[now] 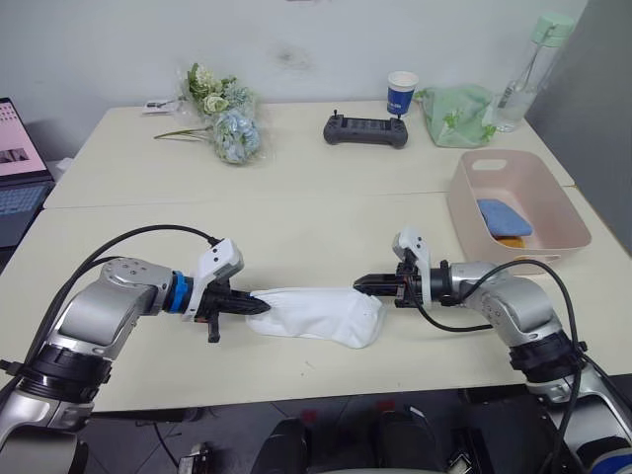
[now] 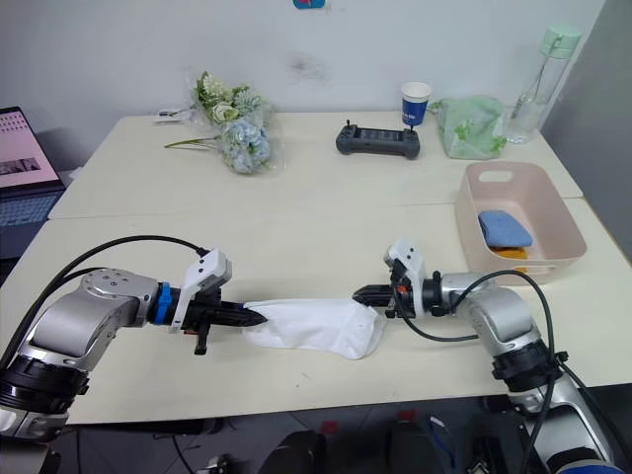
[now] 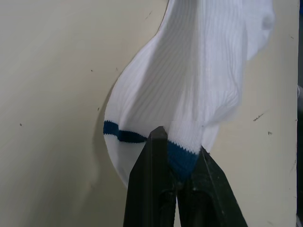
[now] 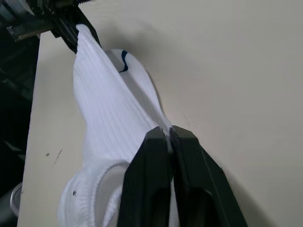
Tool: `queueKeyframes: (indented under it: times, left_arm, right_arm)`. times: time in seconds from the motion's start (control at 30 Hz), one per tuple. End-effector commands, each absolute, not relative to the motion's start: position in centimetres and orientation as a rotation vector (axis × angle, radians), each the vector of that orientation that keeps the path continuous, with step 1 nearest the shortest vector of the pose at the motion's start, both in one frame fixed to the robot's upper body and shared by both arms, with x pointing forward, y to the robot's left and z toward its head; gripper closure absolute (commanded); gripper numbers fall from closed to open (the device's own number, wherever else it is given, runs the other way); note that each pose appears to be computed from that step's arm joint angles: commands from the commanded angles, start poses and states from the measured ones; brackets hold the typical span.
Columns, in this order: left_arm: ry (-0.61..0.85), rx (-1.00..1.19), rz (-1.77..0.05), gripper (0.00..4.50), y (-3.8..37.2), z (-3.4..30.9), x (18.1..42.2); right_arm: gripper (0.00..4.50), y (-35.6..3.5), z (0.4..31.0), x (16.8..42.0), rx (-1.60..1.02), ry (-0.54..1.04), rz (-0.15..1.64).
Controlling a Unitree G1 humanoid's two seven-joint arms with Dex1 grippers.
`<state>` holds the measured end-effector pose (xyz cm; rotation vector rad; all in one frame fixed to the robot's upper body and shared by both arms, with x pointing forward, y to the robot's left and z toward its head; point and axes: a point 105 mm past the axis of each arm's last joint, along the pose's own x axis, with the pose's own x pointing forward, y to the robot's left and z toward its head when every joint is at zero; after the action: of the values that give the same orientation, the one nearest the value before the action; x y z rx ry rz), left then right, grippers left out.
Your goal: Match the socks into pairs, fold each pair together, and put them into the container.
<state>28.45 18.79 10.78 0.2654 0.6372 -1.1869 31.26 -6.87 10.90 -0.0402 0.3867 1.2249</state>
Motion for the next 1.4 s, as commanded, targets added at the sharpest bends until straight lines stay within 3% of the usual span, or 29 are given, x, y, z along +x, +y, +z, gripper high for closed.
queueKeyframes:
  times: [0.03, 0.1, 0.2, 0.4, 0.63, 1.07, 1.13, 1.23, 1.37, 1.4]
  left_arm:
    - [0.617, 0.269, -1.207, 3.79, 18.6, 11.1, 28.4]
    - [0.605, 0.266, -1.19, 3.18, 18.7, 11.1, 28.6]
    - [0.592, 0.253, -1.186, 2.22, 19.0, 11.7, 28.7]
    - [0.577, 0.189, -1.141, 2.22, 20.6, 13.1, 28.7]
    - [0.578, 0.173, -1.103, 2.22, 20.6, 12.2, 28.5]
    - [0.482, 0.209, -1.067, 2.22, 20.4, 12.5, 29.2]
    - [0.485, 0.23, -1.076, 2.18, 20.3, 12.3, 29.1]
    - [0.478, 0.229, -1.07, 2.72, 20.2, 12.1, 29.2]
    - [0.473, 0.214, -1.084, 3.91, 19.9, 12.3, 29.2]
    - [0.474, 0.215, -1.084, 4.2, 19.9, 12.3, 29.2]
  right_arm:
    - [2.74, -7.5, 13.1, 32.1, -0.032, 0.295, 1.188]
    - [2.05, -7.8, 13.7, 32.0, -0.008, 0.286, 1.179]
    - [2.0, -8.7, 14.4, 31.8, 0.013, 0.275, 1.162]
    - [2.0, -10.3, 14.4, 30.4, 0.026, 0.319, 1.144]
    - [2.0, -9.5, 12.4, 28.5, 0.009, 0.38, 1.154]
    - [2.0, -8.8, 11.2, 28.0, -0.031, 0.377, 1.17]
    - [2.37, -8.8, 11.1, 27.9, -0.038, 0.376, 1.172]
    - [3.16, -9.0, 10.9, 27.6, -0.053, 0.378, 1.187]
    - [4.49, -8.9, 10.8, 27.3, -0.065, 0.381, 1.203]
    - [4.5, -8.9, 10.7, 27.3, -0.071, 0.382, 1.203]
